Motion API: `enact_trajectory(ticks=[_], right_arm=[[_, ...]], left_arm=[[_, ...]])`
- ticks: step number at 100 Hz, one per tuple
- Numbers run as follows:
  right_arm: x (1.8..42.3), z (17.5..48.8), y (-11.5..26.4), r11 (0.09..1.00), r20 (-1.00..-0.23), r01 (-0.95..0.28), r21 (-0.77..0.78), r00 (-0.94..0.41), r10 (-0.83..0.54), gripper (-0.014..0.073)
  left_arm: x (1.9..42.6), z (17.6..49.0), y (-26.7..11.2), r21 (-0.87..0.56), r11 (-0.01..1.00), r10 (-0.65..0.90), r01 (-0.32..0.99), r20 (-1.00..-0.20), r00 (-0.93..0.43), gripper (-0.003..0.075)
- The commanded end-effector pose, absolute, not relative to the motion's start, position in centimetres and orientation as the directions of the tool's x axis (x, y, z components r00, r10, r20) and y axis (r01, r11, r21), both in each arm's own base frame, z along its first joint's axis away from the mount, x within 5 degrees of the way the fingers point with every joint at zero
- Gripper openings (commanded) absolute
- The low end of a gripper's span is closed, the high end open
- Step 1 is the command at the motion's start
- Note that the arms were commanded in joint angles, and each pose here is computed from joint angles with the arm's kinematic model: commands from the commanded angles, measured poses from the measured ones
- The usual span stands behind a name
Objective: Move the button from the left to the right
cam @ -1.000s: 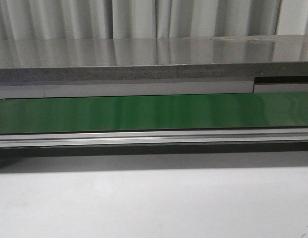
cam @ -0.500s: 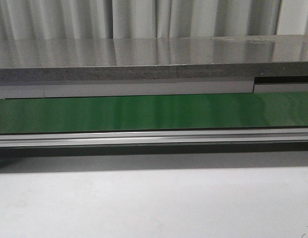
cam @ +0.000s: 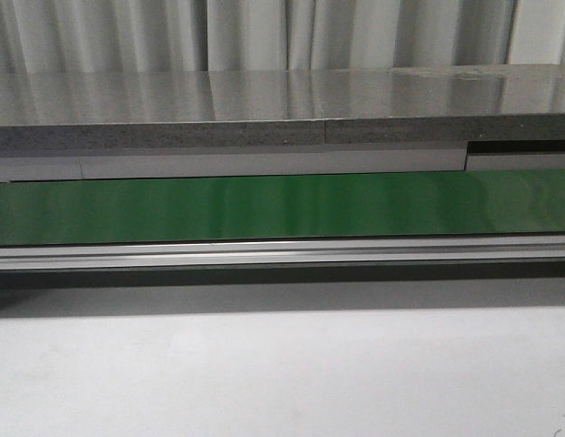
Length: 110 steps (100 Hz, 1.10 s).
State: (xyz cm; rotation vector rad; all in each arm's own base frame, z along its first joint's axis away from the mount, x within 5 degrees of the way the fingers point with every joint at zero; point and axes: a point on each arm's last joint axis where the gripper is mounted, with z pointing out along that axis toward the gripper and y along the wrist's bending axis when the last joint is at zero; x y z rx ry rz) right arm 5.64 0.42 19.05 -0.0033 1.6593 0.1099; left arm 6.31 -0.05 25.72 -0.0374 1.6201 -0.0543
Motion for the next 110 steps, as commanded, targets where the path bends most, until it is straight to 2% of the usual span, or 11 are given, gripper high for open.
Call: enact_trajectory(ticks=[1, 24, 47, 110], right_arm=[[5.5, 20.5, 0.4, 0.994, -0.997, -0.080, 0.071, 0.032, 0.074, -0.0068], [5.5, 20.5, 0.4, 0.994, -0.997, -0.080, 0.071, 0.032, 0.074, -0.0068], [5.5, 20.5, 0.4, 0.994, -0.997, -0.080, 0.071, 0.031, 0.074, -0.0068], [5.5, 20.5, 0.4, 0.994, -0.997, -0.080, 0.071, 0.030, 0.074, -0.0068]], left_arm=[[5.9, 26.5, -0.1, -0.086, 0.996, -0.087, 0.025, -0.994, 0.070, -0.0021], [5.5, 22.8, -0.1, -0.092, 0.995, -0.094, 0.030, -0.993, 0.070, -0.0021], [5.4, 20.8, -0.2, -0.093, 0.995, -0.097, 0.043, -0.989, 0.116, -0.0021], [5.5, 20.4, -0.2, -0.092, 0.995, -0.098, 0.049, -0.986, 0.132, -0.0021]])
